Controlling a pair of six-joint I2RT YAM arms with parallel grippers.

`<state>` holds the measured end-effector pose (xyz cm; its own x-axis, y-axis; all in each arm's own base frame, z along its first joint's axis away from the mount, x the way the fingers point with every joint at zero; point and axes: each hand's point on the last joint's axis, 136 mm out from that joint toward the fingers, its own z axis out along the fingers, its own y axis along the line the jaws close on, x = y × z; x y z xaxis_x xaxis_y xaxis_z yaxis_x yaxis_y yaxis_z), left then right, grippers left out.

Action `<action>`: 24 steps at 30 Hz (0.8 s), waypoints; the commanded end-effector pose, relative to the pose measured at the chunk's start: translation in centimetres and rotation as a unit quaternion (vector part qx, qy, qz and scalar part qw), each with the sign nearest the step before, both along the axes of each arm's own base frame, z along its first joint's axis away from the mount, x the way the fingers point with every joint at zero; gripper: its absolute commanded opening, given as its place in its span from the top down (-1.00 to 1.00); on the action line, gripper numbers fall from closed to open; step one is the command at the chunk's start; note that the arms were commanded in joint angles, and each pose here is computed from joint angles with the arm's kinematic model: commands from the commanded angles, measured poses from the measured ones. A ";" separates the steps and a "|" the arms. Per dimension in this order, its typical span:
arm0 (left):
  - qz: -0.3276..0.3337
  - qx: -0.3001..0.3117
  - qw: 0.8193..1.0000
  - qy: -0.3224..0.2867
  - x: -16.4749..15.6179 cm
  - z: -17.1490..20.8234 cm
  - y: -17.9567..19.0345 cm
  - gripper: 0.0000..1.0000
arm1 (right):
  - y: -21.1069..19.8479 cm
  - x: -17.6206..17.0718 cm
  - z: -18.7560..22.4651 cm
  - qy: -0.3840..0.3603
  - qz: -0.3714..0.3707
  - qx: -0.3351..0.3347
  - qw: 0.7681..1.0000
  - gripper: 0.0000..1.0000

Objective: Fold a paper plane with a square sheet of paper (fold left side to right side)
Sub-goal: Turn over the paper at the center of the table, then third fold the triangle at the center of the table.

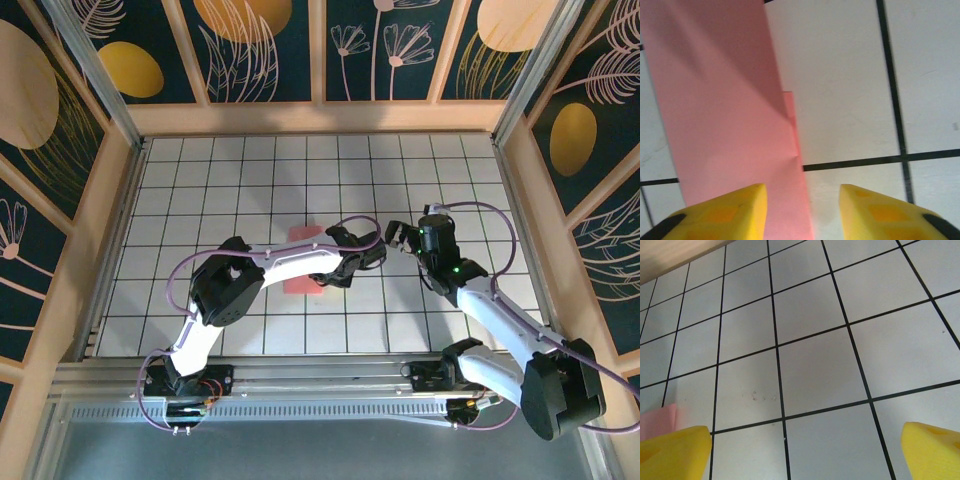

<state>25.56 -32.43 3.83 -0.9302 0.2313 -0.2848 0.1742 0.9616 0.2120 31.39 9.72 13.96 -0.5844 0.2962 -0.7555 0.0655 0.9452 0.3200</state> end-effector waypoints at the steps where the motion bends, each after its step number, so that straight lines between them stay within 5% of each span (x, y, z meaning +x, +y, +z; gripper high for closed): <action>1: -0.015 -0.054 0.998 -0.007 0.0 2.1 -1.5 0.06 | 0.1 0.3 0.9 -0.002 0.007 0.002 1.000 -0.93; 12: 0.015 -0.230 0.972 -0.044 2.4 6.3 1.1 -0.15 | 6.1 -0.8 0.3 0.057 0.132 0.112 0.983 -0.73; 24: 0.131 -0.449 0.874 -0.133 4.6 9.8 10.6 -0.39 | 16.8 -2.5 -3.9 0.170 0.245 0.206 0.932 0.01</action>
